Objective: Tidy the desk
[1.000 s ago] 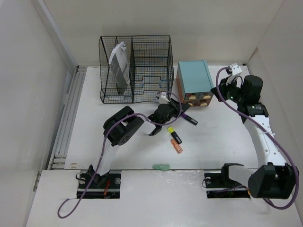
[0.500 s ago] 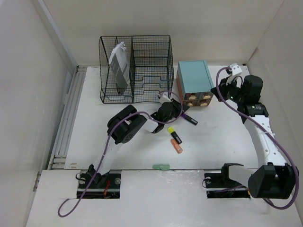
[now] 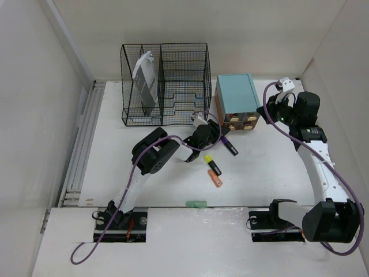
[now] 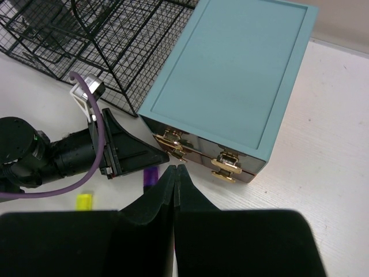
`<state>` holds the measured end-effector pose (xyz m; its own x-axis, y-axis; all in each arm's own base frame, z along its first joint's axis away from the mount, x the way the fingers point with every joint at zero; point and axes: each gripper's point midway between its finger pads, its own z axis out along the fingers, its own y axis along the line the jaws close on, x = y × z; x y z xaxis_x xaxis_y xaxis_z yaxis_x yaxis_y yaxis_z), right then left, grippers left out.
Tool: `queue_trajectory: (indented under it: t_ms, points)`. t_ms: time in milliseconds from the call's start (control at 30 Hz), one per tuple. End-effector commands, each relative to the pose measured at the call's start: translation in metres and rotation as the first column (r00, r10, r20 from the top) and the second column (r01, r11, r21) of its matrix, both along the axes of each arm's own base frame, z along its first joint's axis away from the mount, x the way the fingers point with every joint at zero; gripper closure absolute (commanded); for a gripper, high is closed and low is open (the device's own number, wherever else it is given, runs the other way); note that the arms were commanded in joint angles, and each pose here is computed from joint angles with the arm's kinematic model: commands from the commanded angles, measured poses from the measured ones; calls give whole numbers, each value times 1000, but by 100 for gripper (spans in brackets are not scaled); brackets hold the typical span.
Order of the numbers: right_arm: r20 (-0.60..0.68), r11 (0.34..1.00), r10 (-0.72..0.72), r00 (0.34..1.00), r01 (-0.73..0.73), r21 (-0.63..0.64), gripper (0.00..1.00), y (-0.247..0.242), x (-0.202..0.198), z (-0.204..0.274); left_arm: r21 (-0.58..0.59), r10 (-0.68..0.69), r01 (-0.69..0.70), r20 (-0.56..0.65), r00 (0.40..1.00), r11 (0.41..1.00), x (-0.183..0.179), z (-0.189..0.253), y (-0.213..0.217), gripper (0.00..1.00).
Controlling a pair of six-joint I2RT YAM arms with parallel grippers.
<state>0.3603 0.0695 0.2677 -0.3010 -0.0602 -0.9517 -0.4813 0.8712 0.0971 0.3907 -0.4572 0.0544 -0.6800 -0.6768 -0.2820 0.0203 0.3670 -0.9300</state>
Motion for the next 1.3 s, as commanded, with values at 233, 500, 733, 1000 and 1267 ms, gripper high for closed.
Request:
queue_trajectory:
  t_ms: [233, 500, 733, 1000, 1267]
  points:
    - [75, 1000, -5, 997, 4, 7, 100, -1, 1, 23, -59, 30, -28, 48, 998, 998, 18, 16, -4, 64]
    - [72, 999, 34, 997, -35, 11, 100, 5, -3, 22, -71, 41, -38, 46, 998, 997, 27, 14, -5, 63]
    - [63, 999, 48, 997, -48, 0, 100, 5, -3, 18, -151, 30, -17, 85, 996, 988, 18, 29, -2, 63]
    - [53, 999, 48, 997, -48, 1, 100, 5, -1, 15, -207, 27, -7, 96, 995, 978, 11, 41, 3, 63]
    - [58, 998, 59, 997, -59, -4, 100, 6, -2, 17, -229, 29, -2, 117, 993, 973, 19, 55, -5, 63]
